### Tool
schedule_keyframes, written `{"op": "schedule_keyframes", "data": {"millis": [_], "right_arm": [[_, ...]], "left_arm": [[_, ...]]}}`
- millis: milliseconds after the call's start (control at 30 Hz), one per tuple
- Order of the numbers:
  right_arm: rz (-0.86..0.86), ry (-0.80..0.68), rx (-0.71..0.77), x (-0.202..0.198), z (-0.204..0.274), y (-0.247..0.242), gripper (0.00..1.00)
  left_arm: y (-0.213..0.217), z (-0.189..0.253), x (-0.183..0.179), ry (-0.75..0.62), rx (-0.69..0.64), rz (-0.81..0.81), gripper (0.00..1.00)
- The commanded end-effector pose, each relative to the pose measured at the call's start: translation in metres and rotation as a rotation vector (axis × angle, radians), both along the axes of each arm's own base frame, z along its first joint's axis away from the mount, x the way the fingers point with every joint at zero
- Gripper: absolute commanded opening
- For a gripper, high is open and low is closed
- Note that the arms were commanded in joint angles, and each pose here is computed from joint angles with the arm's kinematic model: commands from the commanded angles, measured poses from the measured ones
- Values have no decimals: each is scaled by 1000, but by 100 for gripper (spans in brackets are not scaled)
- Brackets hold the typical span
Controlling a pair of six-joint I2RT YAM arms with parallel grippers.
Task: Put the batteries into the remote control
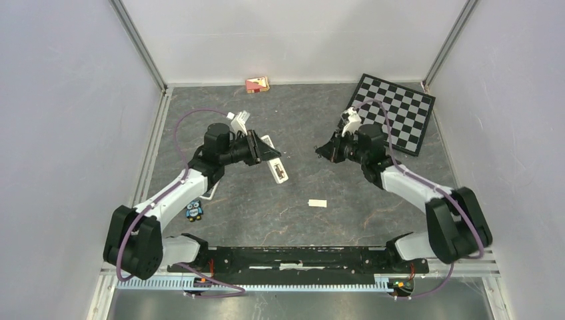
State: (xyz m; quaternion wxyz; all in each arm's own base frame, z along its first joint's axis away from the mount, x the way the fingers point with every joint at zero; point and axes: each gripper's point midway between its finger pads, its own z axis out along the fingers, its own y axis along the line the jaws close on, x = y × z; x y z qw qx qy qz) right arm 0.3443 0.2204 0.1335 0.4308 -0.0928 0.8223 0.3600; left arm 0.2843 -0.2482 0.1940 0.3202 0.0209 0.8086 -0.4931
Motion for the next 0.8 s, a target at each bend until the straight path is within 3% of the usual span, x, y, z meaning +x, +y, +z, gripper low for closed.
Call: {"op": "schedule_keyframes", "data": {"millis": [0, 400, 767], "right_arm": [[196, -183, 124, -44, 67, 40, 10], [284, -161, 16, -83, 93, 79, 13], [307, -92, -45, -92, 91, 94, 13]], "left_arm": [[-15, 21, -3, -35, -99, -71, 2], [-23, 23, -9, 100, -199, -62, 2], [-19, 25, -1, 96, -194, -2, 2]]}}
